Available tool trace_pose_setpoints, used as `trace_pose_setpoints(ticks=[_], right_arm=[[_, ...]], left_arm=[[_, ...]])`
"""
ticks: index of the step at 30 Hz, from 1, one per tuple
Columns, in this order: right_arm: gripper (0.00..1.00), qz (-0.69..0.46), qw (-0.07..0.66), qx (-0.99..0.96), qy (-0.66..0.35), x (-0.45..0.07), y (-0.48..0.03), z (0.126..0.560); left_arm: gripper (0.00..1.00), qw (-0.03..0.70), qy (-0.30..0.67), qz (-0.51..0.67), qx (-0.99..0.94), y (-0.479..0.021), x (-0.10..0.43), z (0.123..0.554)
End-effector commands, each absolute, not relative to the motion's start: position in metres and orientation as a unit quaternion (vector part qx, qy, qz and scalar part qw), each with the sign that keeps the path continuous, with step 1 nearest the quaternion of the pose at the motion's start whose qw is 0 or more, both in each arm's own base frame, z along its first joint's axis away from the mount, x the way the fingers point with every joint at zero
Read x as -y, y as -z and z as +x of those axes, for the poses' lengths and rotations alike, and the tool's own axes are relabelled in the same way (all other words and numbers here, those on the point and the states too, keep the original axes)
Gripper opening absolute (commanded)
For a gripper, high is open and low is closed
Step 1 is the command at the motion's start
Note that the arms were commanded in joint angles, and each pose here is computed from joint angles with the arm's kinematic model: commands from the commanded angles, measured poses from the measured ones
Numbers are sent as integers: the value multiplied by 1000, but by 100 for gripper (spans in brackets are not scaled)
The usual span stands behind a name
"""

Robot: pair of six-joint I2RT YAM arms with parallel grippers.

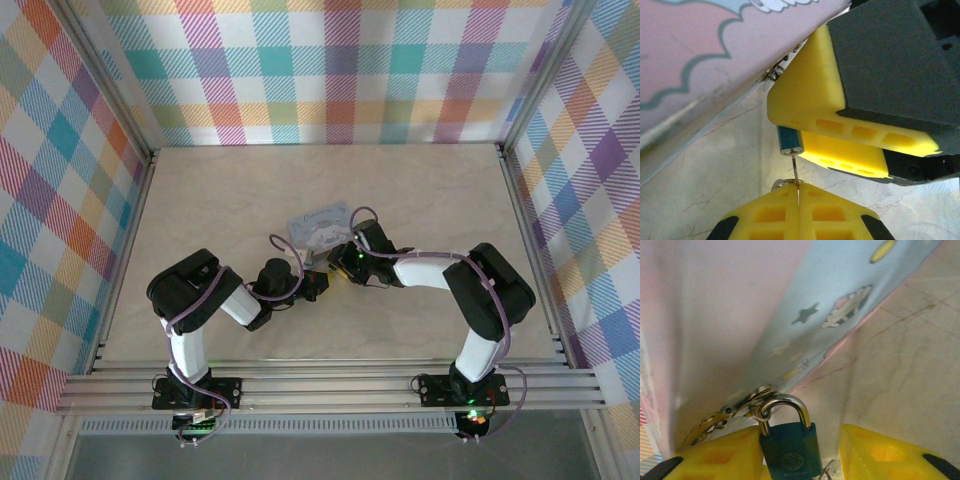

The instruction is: Unlock a padlock with a key

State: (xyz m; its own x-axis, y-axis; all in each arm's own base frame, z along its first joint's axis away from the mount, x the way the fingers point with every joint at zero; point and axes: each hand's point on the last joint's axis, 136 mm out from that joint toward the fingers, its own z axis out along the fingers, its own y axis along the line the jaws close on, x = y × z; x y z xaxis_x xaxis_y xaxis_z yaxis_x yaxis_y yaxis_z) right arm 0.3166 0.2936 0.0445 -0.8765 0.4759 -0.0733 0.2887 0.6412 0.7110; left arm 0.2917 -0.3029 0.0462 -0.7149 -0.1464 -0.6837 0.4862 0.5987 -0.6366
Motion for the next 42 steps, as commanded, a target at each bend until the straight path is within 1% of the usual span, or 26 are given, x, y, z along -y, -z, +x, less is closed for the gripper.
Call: trace_pose_setpoints(ticks=[1, 13, 18, 21, 31, 32, 34, 36, 38, 42], right_arm=[[40, 188, 130, -909, -349, -295, -39, 316], [19, 150, 132, -917, -346, -300, -42, 314], [9, 142, 137, -916, -349, -304, -46, 315], [0, 138, 136, -914, -355, -307, -48, 315], [0, 161, 132, -911, -355, -305, -60, 308], [0, 166, 134, -910, -355, -304, -61, 308], [0, 174, 140, -908, -354, -301, -65, 309], [0, 182, 145, -906, -353, -298, -68, 309], [0, 190, 147, -904, -355, -298, -70, 310], [0, 205, 145, -899, -359, -298, -71, 312]], left_arm=[[0, 373, 445, 128, -804, -66, 307, 294], [0, 359, 446, 145, -807, -69, 297, 297], [0, 360, 450, 144, -805, -73, 296, 297], [0, 363, 450, 142, -804, -75, 295, 298], [0, 411, 440, 99, -792, -96, 295, 327], [4, 411, 437, 96, -794, -96, 294, 328], [15, 409, 432, 91, -799, -93, 292, 329], [23, 403, 431, 81, -803, -90, 289, 328], [28, 397, 433, 67, -806, -87, 286, 326], [34, 388, 448, 35, -805, -86, 280, 323]])
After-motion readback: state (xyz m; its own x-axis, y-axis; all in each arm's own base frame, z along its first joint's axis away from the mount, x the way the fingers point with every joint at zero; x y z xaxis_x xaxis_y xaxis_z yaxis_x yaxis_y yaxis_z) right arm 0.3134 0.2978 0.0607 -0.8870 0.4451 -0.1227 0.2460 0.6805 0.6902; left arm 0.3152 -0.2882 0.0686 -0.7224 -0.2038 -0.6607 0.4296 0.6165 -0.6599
